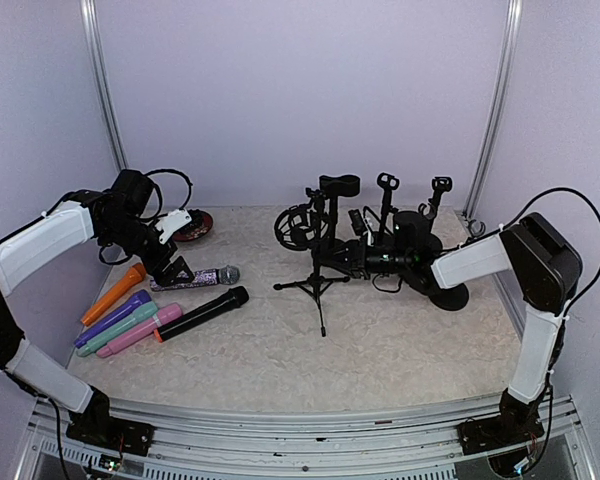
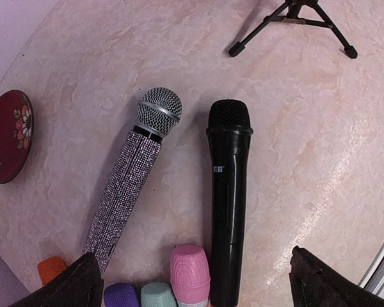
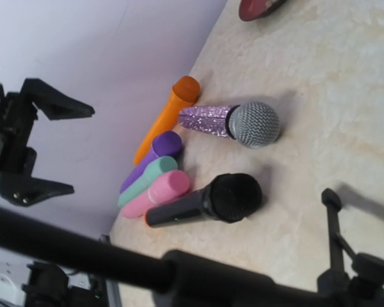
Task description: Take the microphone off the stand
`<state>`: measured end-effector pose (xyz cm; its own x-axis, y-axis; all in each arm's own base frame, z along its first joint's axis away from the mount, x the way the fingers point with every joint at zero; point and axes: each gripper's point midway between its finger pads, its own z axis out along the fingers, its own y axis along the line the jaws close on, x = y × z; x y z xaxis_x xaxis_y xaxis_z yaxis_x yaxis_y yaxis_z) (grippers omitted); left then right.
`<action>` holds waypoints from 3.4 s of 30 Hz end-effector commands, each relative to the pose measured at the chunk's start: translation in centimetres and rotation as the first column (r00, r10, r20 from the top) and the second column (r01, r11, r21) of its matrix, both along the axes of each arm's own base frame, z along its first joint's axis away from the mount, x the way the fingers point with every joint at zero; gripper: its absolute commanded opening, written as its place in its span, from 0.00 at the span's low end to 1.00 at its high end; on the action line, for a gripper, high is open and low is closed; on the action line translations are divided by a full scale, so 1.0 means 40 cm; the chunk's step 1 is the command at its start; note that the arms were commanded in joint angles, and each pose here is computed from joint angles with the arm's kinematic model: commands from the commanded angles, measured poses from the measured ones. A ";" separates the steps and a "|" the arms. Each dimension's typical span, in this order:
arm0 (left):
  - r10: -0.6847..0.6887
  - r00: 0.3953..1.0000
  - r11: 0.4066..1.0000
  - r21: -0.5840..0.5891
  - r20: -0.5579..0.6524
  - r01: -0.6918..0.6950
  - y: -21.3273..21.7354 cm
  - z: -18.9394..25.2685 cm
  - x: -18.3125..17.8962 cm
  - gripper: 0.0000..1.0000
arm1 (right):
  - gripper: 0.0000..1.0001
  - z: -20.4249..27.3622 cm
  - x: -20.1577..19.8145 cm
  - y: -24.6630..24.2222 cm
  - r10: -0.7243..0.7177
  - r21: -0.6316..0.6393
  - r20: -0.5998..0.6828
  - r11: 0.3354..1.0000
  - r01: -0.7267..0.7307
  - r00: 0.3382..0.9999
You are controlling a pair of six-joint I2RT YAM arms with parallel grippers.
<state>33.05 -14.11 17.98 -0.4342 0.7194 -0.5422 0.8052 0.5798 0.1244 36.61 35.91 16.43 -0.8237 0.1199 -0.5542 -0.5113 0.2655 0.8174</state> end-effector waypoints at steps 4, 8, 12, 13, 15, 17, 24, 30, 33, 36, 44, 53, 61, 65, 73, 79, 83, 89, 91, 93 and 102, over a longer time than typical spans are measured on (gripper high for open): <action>0.003 0.999 1.000 -0.017 0.034 -0.002 0.002 0.029 0.002 0.99 | 0.00 -0.002 0.005 -0.002 -0.036 -0.026 0.037 0.999 0.037 0.999; 0.003 0.999 1.000 -0.019 0.036 -0.002 0.001 0.031 0.004 0.99 | 0.00 -0.018 -0.001 -0.003 -0.051 -0.089 0.060 0.994 0.056 0.997; 0.002 0.999 1.000 -0.022 0.034 -0.002 0.000 0.032 0.004 0.99 | 0.00 -0.042 -0.004 -0.008 -0.074 -0.201 0.132 0.974 0.100 0.988; 0.002 0.999 1.000 -0.023 0.033 -0.001 -0.001 0.032 0.003 0.99 | 0.00 -0.054 -0.006 -0.010 -0.076 -0.243 0.158 0.963 0.113 0.985; -0.001 1.000 1.000 -0.022 0.029 0.001 -0.001 0.031 0.001 0.99 | 0.00 -0.075 -0.004 -0.015 -0.068 -0.333 0.231 0.932 0.144 0.971; 0.001 1.000 1.000 -0.021 0.030 0.000 0.000 0.032 0.001 0.99 | 0.00 -0.094 0.000 -0.026 -0.065 -0.408 0.294 0.894 0.187 0.953; 0.000 1.000 1.000 -0.024 0.022 0.000 -0.001 0.032 -0.001 0.99 | 0.00 -0.126 0.007 -0.054 -0.018 -0.544 0.422 0.795 0.269 0.907; -0.001 1.000 1.000 -0.021 0.020 0.002 -0.001 0.032 -0.002 0.99 | 0.00 -0.141 -0.011 -0.038 0.087 -0.638 0.537 0.693 0.336 0.839; 0.000 1.000 1.000 -0.020 0.019 0.001 -0.001 0.032 -0.001 0.99 | 0.00 -0.140 -0.015 -0.031 0.124 -0.662 0.592 0.638 0.393 0.797; 0.002 1.000 1.000 -0.024 0.019 -0.001 -0.002 0.034 0.001 0.99 | 0.00 -0.128 -0.013 -0.027 0.141 -0.668 0.647 0.579 0.467 0.750; 0.004 1.000 1.000 -0.015 0.015 -0.003 0.002 0.032 0.000 0.99 | 0.35 -0.059 0.002 -0.031 0.100 -0.609 0.726 0.553 0.569 0.680; 0.017 0.999 1.000 -0.022 0.045 -0.016 0.003 0.049 0.011 0.99 | 0.78 0.074 -0.017 -0.049 -0.190 -0.376 0.543 0.816 0.439 0.818; 0.026 0.997 1.000 -0.019 0.072 -0.024 0.009 0.061 0.017 0.99 | 0.62 0.063 -0.024 -0.057 -0.207 -0.107 0.055 0.971 0.212 0.977; 0.028 0.997 0.999 -0.029 0.070 -0.026 0.006 0.063 0.017 0.99 | 0.60 0.054 -0.032 -0.028 -0.138 -0.024 -0.039 0.990 0.138 0.990; 0.035 0.997 0.999 -0.022 0.070 -0.033 0.010 0.063 0.020 0.99 | 0.53 0.029 -0.018 0.008 -0.094 0.041 -0.112 0.994 0.099 0.989; 0.034 0.997 0.999 -0.015 0.067 -0.033 0.012 0.058 0.020 0.99 | 0.45 0.021 -0.013 0.040 -0.082 0.037 -0.118 0.996 0.087 0.990; 0.032 0.997 0.999 -0.012 0.066 -0.032 0.012 0.056 0.021 0.99 | 0.37 0.021 -0.012 0.046 -0.082 0.046 -0.122 0.995 0.088 0.989; 0.030 0.997 1.000 -0.005 0.064 -0.030 0.013 0.054 0.023 0.99 | 0.23 0.007 -0.015 0.044 -0.087 0.036 -0.134 0.995 0.092 0.987; 0.030 0.998 1.000 -0.006 0.063 -0.030 0.013 0.053 0.023 0.99 | 0.20 0.001 -0.017 0.042 -0.092 0.027 -0.135 0.995 0.097 0.986; 0.029 0.998 1.000 -0.007 0.060 -0.029 0.012 0.050 0.022 0.99 | 0.14 -0.002 -0.017 0.038 -0.101 0.020 -0.132 0.994 0.104 0.986; 0.023 0.998 1.000 -0.006 0.058 -0.023 0.012 0.046 0.016 0.99 | 0.00 -0.038 0.008 0.018 -0.186 -0.253 0.073 0.947 0.198 0.980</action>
<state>33.14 -13.59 18.38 -0.4485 0.7121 -0.5401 0.7881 0.6002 0.1369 36.38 37.12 16.33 -0.8414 0.2057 -0.4998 -0.4104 0.3586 0.8385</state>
